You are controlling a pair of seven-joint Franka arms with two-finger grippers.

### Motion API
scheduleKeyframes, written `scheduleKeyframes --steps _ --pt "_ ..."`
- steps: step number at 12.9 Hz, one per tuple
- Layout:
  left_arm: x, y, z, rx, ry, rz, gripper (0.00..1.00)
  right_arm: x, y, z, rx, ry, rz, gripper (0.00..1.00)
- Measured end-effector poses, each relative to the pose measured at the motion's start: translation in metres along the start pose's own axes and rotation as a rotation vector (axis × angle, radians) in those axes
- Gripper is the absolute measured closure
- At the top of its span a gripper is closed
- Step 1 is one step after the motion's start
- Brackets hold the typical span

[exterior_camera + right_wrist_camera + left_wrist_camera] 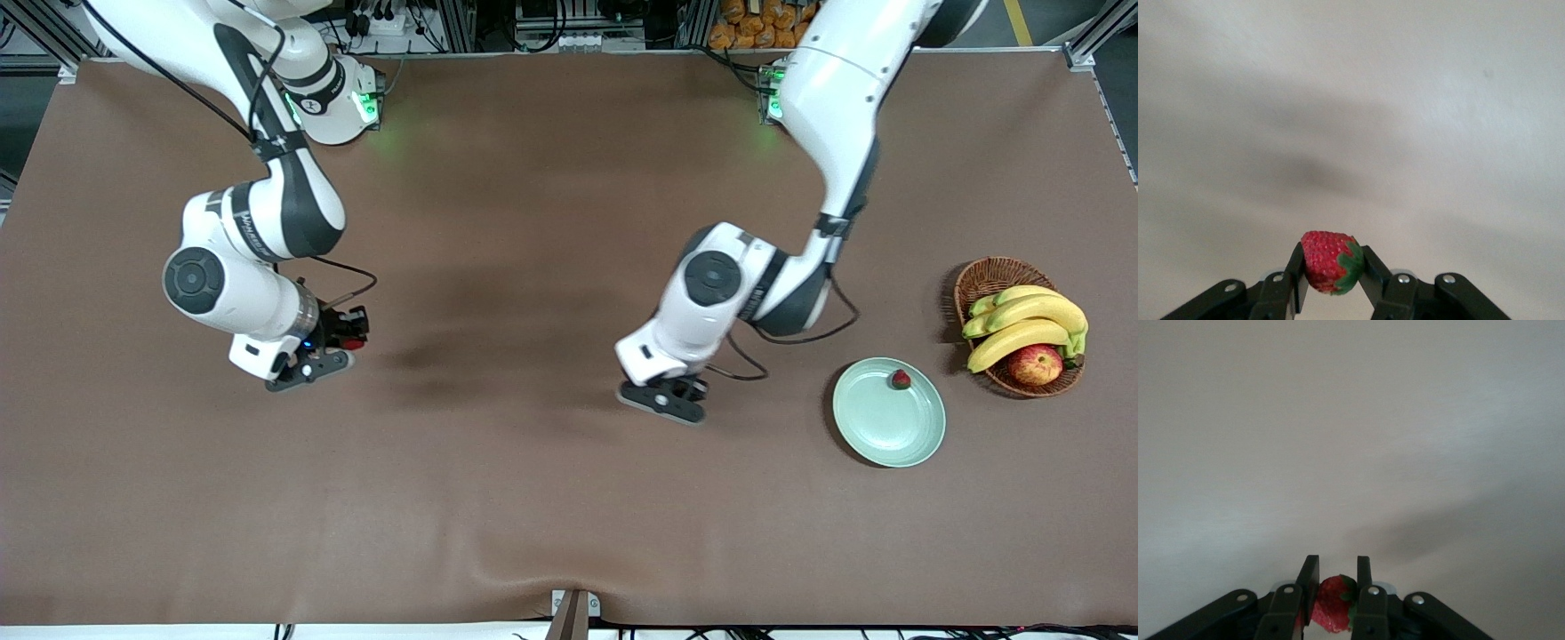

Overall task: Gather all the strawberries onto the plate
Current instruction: 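Lower the left gripper's strawberry onto the plate while the right gripper carries another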

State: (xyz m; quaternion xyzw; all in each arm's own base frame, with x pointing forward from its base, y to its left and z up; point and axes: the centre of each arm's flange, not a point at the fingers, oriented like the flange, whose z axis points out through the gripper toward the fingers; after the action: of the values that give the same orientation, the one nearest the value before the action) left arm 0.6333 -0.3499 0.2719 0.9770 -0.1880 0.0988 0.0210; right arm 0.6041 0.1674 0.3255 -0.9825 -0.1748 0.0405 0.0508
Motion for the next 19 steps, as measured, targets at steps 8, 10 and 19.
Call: scheduleKeyframes --steps 8,10,19 --pt "-0.043 -0.229 0.0 0.049 -0.078 0.159 0.73 0.075 -0.103 0.028 -0.02 0.124 -0.167 0.64" --pt "-0.059 -0.275 -0.001 0.053 -0.092 0.197 0.73 0.085 -0.135 0.049 -0.025 0.169 -0.213 0.64" --pt "-0.1 -0.354 0.018 0.04 -0.133 0.249 0.62 0.104 -0.227 0.097 -0.027 0.36 -0.343 0.64"
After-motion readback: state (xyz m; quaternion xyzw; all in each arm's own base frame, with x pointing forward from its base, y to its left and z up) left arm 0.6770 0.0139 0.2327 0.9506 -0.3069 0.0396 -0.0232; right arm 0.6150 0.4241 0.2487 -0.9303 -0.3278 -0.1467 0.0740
